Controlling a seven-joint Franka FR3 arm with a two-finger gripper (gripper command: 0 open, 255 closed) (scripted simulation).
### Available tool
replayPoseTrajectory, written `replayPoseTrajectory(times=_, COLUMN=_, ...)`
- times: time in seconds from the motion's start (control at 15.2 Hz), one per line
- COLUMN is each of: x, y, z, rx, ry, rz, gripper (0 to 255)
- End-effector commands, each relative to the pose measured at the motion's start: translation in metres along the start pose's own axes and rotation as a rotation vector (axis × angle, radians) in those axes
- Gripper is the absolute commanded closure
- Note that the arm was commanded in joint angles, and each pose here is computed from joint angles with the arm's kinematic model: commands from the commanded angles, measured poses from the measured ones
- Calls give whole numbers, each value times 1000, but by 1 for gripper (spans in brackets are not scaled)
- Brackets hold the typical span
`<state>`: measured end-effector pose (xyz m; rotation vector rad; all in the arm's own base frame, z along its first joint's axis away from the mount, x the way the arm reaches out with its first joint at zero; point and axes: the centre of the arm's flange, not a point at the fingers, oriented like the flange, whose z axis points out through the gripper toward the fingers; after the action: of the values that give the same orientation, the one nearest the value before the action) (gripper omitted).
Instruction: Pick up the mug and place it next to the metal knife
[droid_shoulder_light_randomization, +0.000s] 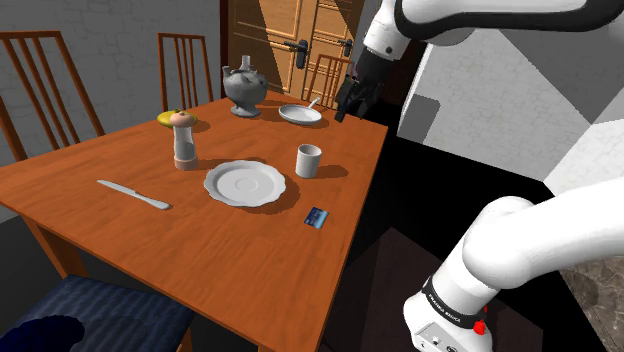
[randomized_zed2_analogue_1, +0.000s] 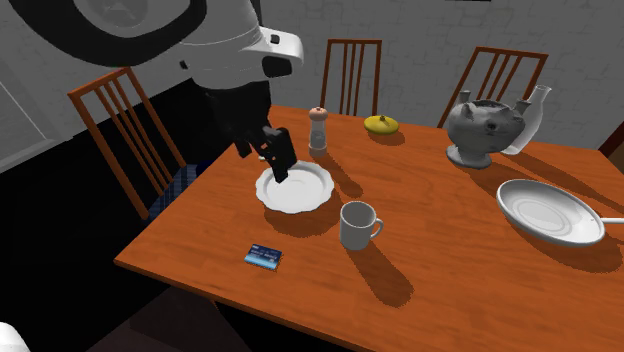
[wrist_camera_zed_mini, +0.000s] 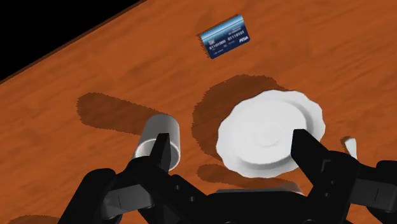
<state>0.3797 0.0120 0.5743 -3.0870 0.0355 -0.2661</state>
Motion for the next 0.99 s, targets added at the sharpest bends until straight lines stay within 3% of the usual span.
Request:
replayPoseTrajectory(times=0.0, x=13, y=4, z=22, rx=-10, ry=1, rz=-10, gripper=0)
replayPoseTrajectory(times=0.92, x=111, y=38, z=174, rx=-77, ry=-12, rz=-78, gripper=0)
